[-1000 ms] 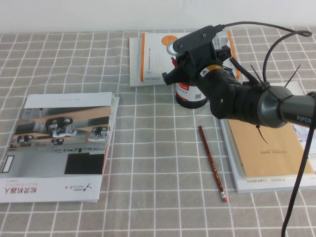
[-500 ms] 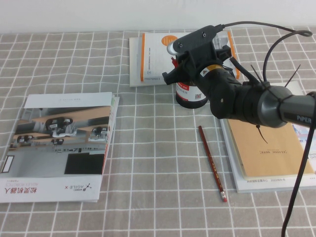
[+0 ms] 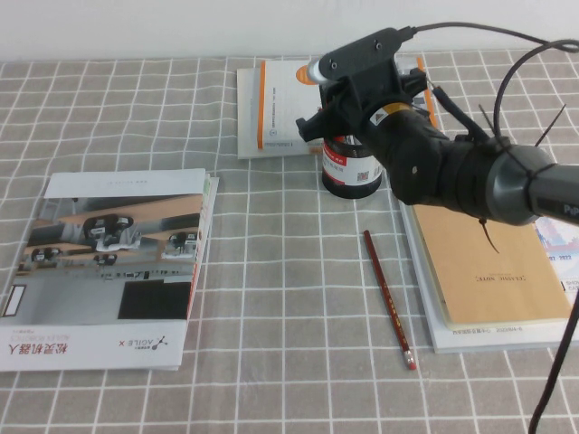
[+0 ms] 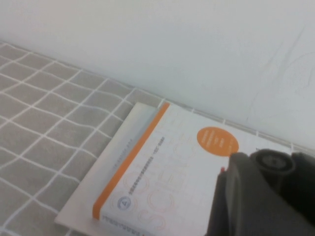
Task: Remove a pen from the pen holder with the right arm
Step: 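Take a marker out of the pen holder and lay it on the table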
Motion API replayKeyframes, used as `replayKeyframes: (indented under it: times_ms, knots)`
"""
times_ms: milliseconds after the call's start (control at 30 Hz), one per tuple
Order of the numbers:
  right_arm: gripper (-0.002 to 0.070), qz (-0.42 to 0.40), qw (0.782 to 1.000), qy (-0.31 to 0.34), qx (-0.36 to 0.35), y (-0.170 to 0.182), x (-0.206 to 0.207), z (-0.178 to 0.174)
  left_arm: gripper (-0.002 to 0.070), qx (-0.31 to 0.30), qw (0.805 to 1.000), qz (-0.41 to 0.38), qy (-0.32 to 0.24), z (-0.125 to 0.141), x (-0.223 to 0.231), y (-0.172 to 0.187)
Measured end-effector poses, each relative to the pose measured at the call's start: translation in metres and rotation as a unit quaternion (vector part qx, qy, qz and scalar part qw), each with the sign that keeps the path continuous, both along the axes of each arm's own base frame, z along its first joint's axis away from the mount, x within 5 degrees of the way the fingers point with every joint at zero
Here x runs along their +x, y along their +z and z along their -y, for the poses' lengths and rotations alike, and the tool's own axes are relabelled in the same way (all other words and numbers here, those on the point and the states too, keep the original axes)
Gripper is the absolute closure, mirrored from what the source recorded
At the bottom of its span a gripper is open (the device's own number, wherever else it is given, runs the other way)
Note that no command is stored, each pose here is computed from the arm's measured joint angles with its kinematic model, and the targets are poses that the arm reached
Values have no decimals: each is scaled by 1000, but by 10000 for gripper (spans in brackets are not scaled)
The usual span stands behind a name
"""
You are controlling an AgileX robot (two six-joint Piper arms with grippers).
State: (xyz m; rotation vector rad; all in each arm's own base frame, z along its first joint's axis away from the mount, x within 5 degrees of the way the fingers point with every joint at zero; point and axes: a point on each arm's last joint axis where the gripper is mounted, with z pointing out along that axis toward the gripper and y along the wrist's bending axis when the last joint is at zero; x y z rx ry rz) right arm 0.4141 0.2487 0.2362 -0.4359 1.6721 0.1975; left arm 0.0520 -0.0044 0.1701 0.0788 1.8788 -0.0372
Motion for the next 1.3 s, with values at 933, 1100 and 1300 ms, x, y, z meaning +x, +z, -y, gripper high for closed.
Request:
replayKeyframes:
  times_ms: [933, 1100, 1300]
  knots:
    - [569, 41, 995, 86, 18, 160, -80, 34, 678, 0, 1000, 0, 0, 0, 0, 0]
    - [569, -11, 990, 143, -1, 177, -110, 41, 678, 0, 1000, 0, 0, 0, 0, 0]
    - [569, -120, 977, 176, -4, 178, -136, 48, 678, 0, 1000, 0, 0, 0, 0, 0]
